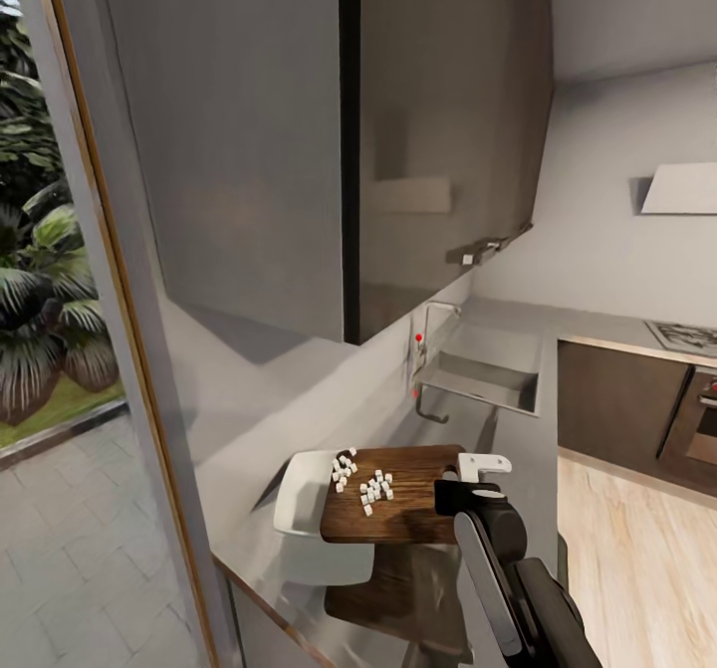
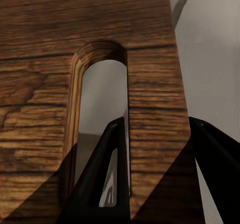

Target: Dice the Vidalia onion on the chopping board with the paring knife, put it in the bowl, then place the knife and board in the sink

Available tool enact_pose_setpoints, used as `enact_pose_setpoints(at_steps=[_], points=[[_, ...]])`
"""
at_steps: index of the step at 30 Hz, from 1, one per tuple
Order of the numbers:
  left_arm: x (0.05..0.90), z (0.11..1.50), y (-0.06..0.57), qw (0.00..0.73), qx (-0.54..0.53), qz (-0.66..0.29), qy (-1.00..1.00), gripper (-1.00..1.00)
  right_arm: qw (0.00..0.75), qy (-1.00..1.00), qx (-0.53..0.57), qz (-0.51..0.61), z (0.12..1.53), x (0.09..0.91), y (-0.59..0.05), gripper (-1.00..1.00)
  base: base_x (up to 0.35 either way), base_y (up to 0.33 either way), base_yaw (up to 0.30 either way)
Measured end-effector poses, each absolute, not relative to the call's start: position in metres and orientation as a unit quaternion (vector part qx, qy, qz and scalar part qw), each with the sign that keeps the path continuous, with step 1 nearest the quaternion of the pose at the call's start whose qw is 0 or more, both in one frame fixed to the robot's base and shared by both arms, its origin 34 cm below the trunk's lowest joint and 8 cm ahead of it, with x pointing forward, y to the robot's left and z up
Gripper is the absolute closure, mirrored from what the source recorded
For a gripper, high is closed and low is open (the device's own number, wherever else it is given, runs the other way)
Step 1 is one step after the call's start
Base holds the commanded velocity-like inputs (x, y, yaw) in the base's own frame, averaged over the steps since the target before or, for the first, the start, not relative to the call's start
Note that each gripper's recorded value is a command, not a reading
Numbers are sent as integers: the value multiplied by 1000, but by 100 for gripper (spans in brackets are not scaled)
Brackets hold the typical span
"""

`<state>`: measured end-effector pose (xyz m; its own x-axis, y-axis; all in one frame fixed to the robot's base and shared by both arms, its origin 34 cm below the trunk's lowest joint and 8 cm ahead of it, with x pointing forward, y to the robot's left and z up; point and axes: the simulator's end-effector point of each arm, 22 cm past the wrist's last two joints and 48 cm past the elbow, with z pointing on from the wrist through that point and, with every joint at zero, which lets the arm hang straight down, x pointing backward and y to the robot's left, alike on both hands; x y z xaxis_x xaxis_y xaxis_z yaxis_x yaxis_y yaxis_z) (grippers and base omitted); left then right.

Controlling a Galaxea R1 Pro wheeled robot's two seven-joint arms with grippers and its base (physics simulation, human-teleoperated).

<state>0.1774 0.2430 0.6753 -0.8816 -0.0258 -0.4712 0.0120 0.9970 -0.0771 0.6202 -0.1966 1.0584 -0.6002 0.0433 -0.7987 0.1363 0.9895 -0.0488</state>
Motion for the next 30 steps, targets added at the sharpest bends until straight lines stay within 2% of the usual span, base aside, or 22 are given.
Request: enact_pose_setpoints(at_steps=[8,18,30], points=[[181,676,243,248,-3,-39,968,-100,445,893,48,-54,1062,618,-196,100,0,0,50],[173,673,244,241,-2,-38,970,-100,404,912,39,-60,1030,610,-196,100,0,0,2],[173,672,242,240,-2,-39,970,-100,403,913,44,-56,1029,610,-196,100,0,0,0]])
